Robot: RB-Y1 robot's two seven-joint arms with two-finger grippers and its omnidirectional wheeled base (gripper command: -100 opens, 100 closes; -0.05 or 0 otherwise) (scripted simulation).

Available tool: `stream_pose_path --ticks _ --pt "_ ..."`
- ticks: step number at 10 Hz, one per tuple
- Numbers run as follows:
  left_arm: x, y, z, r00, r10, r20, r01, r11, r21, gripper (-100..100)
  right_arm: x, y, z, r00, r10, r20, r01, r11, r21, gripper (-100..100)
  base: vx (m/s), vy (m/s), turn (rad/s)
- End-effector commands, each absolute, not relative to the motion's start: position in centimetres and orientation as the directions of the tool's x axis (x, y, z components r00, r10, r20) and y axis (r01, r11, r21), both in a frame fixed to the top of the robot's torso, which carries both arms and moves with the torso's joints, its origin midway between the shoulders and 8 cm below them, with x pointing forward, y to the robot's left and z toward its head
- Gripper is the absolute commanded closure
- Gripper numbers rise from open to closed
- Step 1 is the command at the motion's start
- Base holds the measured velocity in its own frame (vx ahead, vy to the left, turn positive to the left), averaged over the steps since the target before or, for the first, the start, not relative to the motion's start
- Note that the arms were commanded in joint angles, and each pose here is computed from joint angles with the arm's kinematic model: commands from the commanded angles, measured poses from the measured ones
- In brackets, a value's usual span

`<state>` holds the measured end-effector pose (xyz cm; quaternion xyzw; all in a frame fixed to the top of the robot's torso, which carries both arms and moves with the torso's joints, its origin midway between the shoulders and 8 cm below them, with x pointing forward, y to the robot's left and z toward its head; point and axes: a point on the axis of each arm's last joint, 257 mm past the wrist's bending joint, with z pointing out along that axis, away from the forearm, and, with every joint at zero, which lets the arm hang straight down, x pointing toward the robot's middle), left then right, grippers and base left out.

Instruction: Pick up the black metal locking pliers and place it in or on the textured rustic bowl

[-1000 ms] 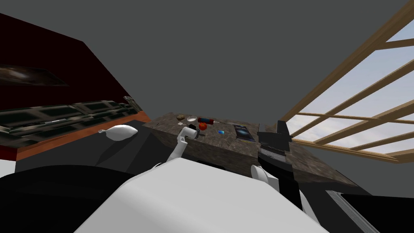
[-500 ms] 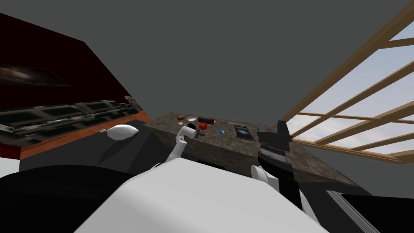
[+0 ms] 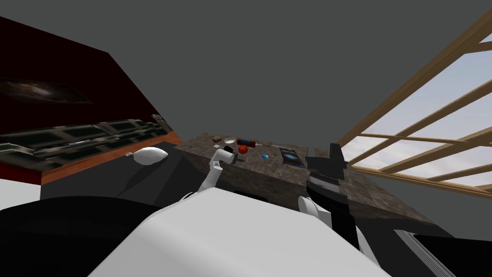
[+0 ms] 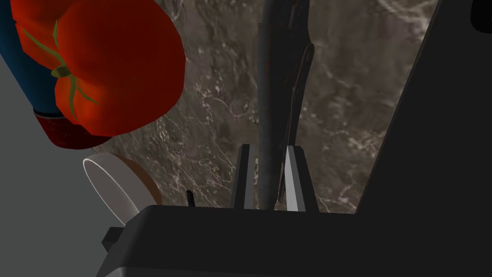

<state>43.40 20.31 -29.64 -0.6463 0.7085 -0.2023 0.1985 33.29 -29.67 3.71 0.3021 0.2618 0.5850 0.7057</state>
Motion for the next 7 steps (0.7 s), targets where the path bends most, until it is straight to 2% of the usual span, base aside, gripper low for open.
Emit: stream_pose_path --ticks 1,5,7 --pt "43.0 19.8 -29.5 -0.101 -0.995 -0.017 -0.844 0.095 -0.528 100 33.3 -29.7 3.7 0.178 0.984 -0.016 -0.667 0.133 0.733 0 -0.071 0.067 0.057" --pt "42.4 18.4 -28.8 -0.138 -0.990 -0.008 -0.854 0.123 -0.505 100 33.3 -29.7 3.7 0.178 0.984 -0.016 -0.667 0.133 0.733 0 -0.067 0.062 0.055" --pt "42.0 17.3 -28.2 -0.168 -0.986 -0.002 -0.858 0.147 -0.492 100 33.3 -29.7 3.7 0.178 0.984 -0.016 -0.667 0.133 0.733 0 -0.097 0.106 0.082"
